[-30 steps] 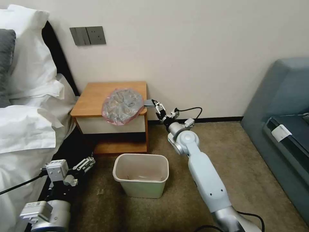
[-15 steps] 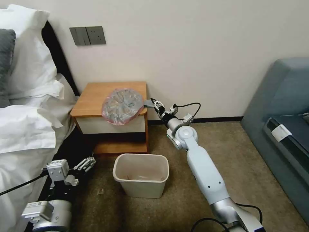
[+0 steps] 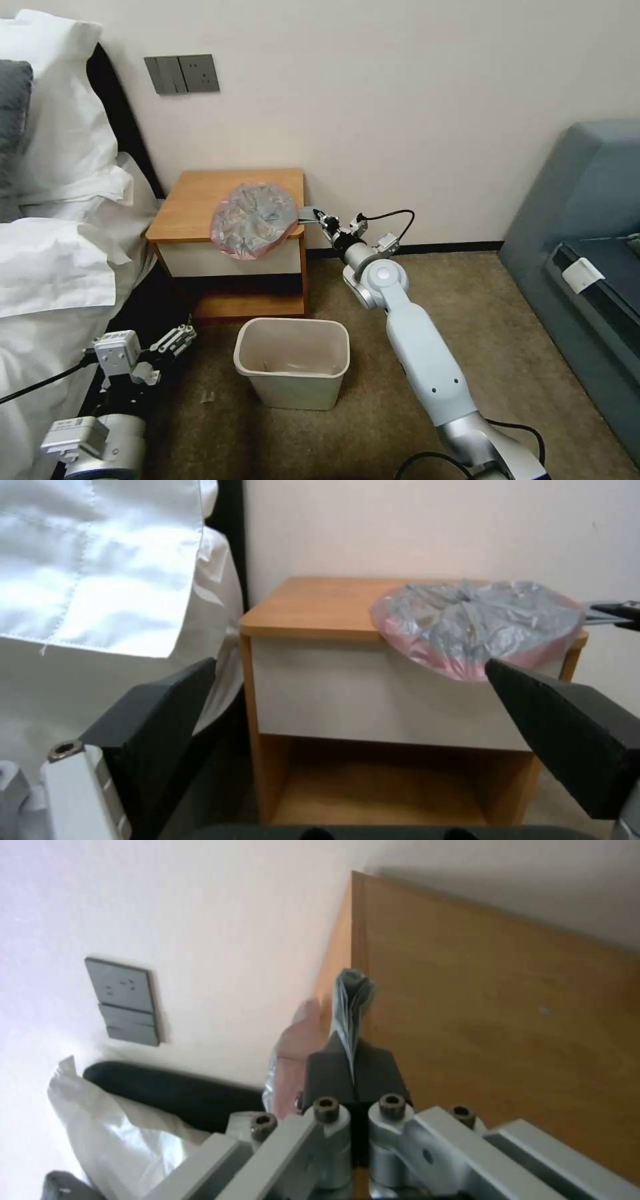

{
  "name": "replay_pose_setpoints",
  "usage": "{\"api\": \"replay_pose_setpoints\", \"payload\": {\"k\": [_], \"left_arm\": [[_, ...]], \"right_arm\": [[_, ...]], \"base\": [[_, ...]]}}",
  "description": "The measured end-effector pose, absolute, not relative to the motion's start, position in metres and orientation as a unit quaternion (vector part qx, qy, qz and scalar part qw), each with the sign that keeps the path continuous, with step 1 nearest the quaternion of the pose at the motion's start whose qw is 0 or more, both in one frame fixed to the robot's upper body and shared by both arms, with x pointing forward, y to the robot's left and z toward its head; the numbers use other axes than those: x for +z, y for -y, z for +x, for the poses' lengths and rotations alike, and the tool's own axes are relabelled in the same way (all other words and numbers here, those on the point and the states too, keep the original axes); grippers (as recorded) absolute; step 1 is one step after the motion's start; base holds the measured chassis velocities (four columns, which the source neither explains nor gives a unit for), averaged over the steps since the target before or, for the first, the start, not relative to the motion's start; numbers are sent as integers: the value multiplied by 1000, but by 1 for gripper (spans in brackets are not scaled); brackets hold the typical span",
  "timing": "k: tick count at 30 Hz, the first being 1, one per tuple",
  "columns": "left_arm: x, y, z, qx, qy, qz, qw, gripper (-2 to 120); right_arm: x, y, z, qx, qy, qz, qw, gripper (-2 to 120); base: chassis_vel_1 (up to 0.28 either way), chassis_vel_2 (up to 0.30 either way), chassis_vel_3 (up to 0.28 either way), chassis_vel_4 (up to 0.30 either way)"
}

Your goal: Pick up the garbage bag from the table and place it over the trash can.

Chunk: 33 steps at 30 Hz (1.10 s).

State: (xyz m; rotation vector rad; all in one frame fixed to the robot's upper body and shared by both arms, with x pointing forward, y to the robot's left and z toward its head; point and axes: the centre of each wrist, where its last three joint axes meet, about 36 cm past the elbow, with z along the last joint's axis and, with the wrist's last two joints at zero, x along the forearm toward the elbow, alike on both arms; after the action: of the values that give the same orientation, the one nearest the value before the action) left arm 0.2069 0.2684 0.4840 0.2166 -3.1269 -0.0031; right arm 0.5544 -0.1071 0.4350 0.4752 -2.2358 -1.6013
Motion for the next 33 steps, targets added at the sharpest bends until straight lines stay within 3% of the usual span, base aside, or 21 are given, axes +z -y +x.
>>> {"api": "replay_pose_setpoints", "payload": {"k": [18, 33], "left_arm": [[479, -268, 213, -7, 998, 63, -6, 100], [474, -270, 217, -8, 998, 59, -6, 100]], "right_arm": [[476, 101, 420, -536, 804, 149, 211, 0], [427, 73, 342, -496, 816, 147, 257, 0]], "base": [[0, 0, 0, 0], [0, 0, 0, 0]]}}
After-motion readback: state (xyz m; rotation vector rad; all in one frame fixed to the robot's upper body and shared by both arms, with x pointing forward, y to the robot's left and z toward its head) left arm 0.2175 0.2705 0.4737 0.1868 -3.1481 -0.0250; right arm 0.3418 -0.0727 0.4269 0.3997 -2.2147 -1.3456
